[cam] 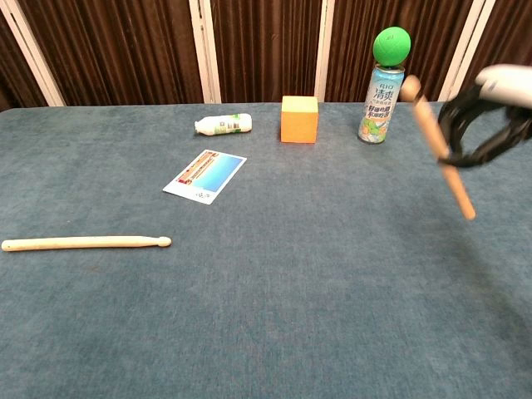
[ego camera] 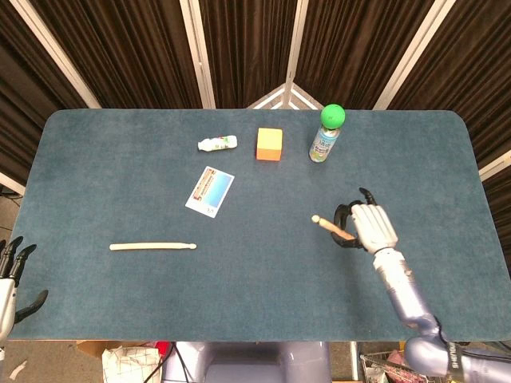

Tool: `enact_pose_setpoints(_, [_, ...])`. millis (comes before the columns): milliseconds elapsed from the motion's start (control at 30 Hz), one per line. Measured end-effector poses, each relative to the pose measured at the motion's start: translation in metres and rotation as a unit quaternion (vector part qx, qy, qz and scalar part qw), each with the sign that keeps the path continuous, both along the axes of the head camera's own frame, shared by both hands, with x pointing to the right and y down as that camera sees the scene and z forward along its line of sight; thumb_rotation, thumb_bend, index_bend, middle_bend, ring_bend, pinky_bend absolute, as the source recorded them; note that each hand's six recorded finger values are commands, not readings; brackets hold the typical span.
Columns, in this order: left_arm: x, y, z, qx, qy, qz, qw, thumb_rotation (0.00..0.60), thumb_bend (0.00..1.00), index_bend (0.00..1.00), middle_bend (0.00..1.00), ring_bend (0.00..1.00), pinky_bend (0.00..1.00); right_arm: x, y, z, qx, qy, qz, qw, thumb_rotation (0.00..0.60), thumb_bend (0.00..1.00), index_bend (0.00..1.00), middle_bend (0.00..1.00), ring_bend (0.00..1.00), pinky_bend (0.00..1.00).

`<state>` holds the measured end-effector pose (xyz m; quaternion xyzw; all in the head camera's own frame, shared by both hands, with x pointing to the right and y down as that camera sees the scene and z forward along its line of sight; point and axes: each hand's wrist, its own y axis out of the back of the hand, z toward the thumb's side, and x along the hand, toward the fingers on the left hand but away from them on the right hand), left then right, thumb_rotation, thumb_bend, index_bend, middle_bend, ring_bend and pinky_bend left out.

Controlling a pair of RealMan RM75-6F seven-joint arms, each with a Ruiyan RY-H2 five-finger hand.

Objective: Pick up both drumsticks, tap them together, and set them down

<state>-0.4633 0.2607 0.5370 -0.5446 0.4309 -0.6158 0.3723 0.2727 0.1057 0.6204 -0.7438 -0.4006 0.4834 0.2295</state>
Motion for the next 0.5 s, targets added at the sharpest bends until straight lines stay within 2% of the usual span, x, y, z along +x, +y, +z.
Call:
enact_pose_setpoints(100, [0.002, -0.004, 0.002, 0.000, 0.005, 0.005, 1.0000, 0.600, 0.31, 0.18, 0.08, 0.00, 0.00, 0.007, -0.008, -0.013, -0.011, -0.043, 0.033, 0.9985, 0.600, 0.37, 0.60, 0.61, 0.36, 0.00])
enact_pose_setpoints(200, [0.003, -0.007, 0.007, -0.007, 0.005, 0.012, 0.9999, 0.600, 0.31, 0.19, 0.10, 0.00, 0.00, 0.021, -0.015, -0.025, -0.017, -0.067, 0.056, 0.9961, 0.600, 0.37, 0.60, 0.61, 0.36, 0.00])
enact_pose_setpoints(367, [0.004, -0.018, 0.018, -0.025, -0.005, 0.023, 0.9994, 0.600, 0.31, 0.20, 0.14, 0.00, 0.00, 0.036, -0.019, -0.034, -0.020, -0.071, 0.064, 0.9952, 0.600, 0.37, 0.60, 0.61, 0.36, 0.00])
enact_pose_setpoints(500, [0.000, -0.033, 0.025, -0.039, -0.034, 0.031, 0.9982, 0.600, 0.31, 0.22, 0.18, 0.00, 0.00, 0.040, -0.022, -0.037, -0.016, -0.074, 0.068, 0.9948, 0.600, 0.37, 0.60, 0.61, 0.36, 0.00])
